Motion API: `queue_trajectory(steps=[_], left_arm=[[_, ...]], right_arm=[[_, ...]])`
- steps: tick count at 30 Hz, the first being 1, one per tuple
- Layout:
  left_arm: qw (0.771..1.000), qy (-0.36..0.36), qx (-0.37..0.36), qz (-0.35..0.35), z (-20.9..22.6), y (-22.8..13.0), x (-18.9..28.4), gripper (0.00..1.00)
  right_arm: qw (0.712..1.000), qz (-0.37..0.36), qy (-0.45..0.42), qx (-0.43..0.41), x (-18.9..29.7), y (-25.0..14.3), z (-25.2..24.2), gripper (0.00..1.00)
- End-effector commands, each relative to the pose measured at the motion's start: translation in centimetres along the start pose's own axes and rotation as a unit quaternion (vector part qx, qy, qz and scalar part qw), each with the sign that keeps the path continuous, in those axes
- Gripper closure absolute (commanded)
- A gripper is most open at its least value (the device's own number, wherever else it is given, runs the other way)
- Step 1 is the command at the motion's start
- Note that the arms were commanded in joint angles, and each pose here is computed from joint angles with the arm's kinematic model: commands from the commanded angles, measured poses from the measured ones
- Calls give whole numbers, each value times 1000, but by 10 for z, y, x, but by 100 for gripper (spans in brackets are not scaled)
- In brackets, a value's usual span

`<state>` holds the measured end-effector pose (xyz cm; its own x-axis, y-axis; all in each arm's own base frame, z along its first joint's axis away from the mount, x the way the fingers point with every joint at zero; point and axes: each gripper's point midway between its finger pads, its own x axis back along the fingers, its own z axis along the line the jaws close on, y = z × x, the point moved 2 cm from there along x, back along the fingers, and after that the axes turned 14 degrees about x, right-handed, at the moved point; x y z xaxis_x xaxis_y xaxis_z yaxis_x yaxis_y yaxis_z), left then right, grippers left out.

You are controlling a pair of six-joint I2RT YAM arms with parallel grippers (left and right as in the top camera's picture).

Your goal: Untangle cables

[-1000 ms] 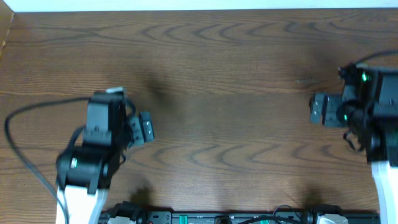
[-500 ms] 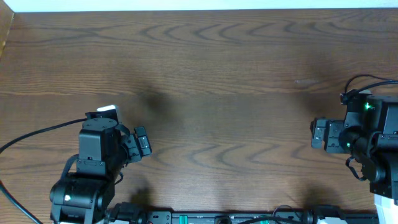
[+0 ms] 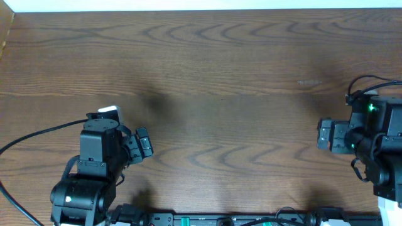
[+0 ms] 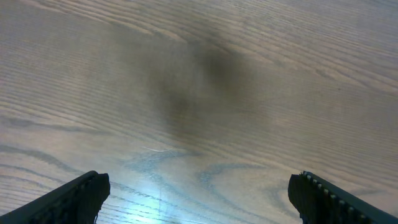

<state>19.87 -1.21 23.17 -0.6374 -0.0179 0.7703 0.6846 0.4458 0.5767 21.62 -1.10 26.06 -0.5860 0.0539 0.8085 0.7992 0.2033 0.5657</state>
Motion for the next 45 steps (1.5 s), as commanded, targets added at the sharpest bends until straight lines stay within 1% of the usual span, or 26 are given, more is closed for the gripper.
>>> queue_trajectory(steps=[1,5,8,15,19,25,31,34,37,43,45], left_arm=[[1000,1,3,2,1,-1,-1,3],[1000,1,3,2,1,-1,-1,3],[1000,1,3,2,1,-1,-1,3],[1000,1,3,2,1,-1,-1,3],[1000,1,3,2,1,-1,-1,3],[1000,1,3,2,1,-1,-1,3],[1000,1,3,2,1,-1,-1,3],[1000,1,3,2,1,-1,-1,3],[1000,1,3,2,1,-1,-1,3],[1000,1,3,2,1,-1,-1,3],[1000,1,3,2,1,-1,-1,3]], right_arm=[[998,-46,-20,31,10,9,-4,1],[990,-132,-38,37,32,25,-7,1],[978,-197,-56,40,44,33,-9,1],[942,-323,-82,37,44,28,-4,1],[921,-377,-83,42,32,18,5,1],[895,-435,-84,44,9,5,16,1],[861,-498,-97,39,-3,-3,20,1],[847,-520,-103,36,-7,-6,20,1],[846,-521,-107,37,-17,-9,21,1],[871,-481,-91,46,-60,-26,31,1],[890,-446,-76,53,-76,-37,36,1]])
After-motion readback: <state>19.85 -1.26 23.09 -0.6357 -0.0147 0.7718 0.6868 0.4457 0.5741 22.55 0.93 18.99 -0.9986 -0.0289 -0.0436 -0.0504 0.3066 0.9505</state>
